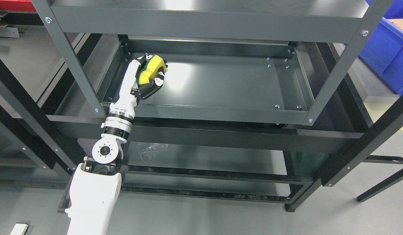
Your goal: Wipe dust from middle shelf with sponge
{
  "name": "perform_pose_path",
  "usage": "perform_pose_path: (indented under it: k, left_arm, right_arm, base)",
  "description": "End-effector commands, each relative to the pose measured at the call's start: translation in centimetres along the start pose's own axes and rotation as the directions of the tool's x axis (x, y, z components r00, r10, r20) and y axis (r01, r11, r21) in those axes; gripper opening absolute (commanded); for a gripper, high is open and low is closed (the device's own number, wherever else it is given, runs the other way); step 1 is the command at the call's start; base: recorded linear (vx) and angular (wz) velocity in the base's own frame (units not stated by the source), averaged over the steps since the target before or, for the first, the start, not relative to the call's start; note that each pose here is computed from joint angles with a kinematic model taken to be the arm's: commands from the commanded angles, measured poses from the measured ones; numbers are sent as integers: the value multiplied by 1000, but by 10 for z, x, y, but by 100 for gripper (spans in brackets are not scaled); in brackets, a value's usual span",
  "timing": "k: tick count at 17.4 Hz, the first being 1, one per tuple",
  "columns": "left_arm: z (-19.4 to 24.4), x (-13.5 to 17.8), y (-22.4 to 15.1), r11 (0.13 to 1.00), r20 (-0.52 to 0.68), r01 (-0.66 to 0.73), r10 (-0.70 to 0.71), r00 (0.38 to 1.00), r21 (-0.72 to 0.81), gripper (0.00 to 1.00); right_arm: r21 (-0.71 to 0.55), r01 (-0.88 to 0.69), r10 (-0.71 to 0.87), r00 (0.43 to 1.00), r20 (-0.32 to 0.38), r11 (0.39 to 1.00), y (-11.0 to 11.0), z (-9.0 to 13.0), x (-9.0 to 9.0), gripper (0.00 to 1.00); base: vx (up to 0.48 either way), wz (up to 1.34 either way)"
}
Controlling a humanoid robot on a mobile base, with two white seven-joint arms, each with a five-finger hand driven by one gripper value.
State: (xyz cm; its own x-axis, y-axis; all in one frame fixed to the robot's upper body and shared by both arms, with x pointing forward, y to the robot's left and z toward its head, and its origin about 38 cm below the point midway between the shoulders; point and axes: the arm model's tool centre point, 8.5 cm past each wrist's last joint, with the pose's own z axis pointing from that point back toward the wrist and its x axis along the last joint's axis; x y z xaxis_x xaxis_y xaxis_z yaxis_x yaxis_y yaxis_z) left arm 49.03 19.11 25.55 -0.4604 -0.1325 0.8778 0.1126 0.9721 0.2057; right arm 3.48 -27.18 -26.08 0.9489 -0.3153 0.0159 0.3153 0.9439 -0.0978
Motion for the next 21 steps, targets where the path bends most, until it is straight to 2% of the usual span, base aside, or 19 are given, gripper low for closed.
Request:
perform_pose_path:
  k: [1, 6, 8, 14, 21]
  left_arm:
    - [16, 17, 44, 993, 58, -10, 3, 998, 117, 0]
    - [21, 11, 35, 995, 49, -24, 20, 999, 92, 1]
    - [29, 4, 22, 998, 44, -25, 23, 999, 60, 0]
    - [58, -1, 18, 998, 27, -30, 28, 999, 62, 0]
    - [57, -2, 11, 997, 20, -58, 57, 998, 46, 0]
  right_arm:
    - [-15, 1, 0, 1000, 22, 1000, -10, 0, 9, 100]
    - [-15, 2, -2, 1000, 22, 1000, -10, 0, 9, 100]
    - [-14, 1, 0, 1000, 23, 1000, -10, 0, 10, 100]
    - [-15, 2, -2, 1000, 22, 1000, -10, 0, 9, 100]
    - [-15, 2, -2, 1000, 22, 1000, -10, 0, 9, 100]
  base:
    - [0, 0]
    - [0, 0]
    - [0, 0]
    - [1, 5]
    - [0, 3]
